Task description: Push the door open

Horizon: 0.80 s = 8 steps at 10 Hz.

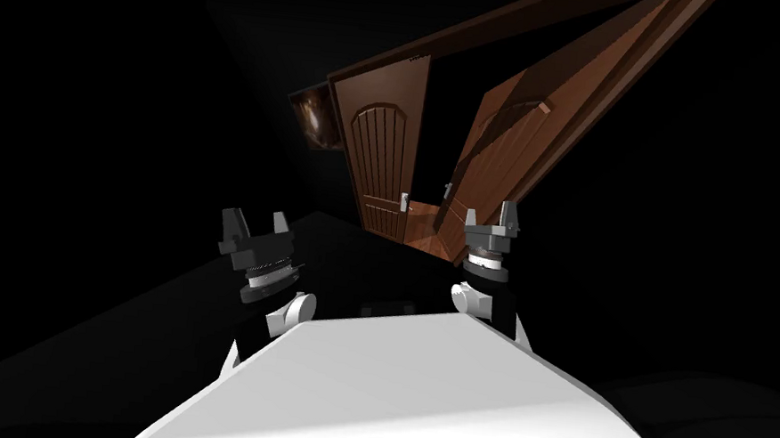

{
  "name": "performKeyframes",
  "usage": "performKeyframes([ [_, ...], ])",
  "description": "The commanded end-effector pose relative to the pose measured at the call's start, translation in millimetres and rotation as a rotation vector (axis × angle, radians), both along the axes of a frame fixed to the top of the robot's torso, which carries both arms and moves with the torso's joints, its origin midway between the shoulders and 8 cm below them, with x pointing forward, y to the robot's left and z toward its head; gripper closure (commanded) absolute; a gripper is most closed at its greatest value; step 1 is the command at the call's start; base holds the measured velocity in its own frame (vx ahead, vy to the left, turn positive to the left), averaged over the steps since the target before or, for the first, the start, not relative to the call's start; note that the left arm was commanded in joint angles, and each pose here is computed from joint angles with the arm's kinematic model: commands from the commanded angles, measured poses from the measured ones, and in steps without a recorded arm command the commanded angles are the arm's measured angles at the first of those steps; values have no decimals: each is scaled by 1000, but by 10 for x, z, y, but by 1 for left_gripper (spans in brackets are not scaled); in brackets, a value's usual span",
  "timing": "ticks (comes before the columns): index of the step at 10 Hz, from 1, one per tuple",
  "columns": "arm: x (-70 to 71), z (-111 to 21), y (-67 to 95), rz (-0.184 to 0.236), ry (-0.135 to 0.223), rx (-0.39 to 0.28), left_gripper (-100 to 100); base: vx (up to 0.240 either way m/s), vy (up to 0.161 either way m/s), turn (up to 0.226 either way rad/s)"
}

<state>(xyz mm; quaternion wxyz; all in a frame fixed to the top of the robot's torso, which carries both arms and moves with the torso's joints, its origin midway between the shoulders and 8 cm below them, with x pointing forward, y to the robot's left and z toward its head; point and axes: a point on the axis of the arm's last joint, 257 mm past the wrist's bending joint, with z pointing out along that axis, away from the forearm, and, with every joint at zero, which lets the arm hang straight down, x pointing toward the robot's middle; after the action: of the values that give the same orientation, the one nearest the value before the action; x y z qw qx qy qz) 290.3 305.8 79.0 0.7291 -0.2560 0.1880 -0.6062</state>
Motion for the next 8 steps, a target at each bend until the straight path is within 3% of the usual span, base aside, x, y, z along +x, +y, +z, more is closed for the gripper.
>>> performKeyframes([
  [1,81,-86,-28,-23,22,-6,-100,189,19,-33],
  [8,496,-606,-202,-139,153,-34,-100,184,-74,-71],
])
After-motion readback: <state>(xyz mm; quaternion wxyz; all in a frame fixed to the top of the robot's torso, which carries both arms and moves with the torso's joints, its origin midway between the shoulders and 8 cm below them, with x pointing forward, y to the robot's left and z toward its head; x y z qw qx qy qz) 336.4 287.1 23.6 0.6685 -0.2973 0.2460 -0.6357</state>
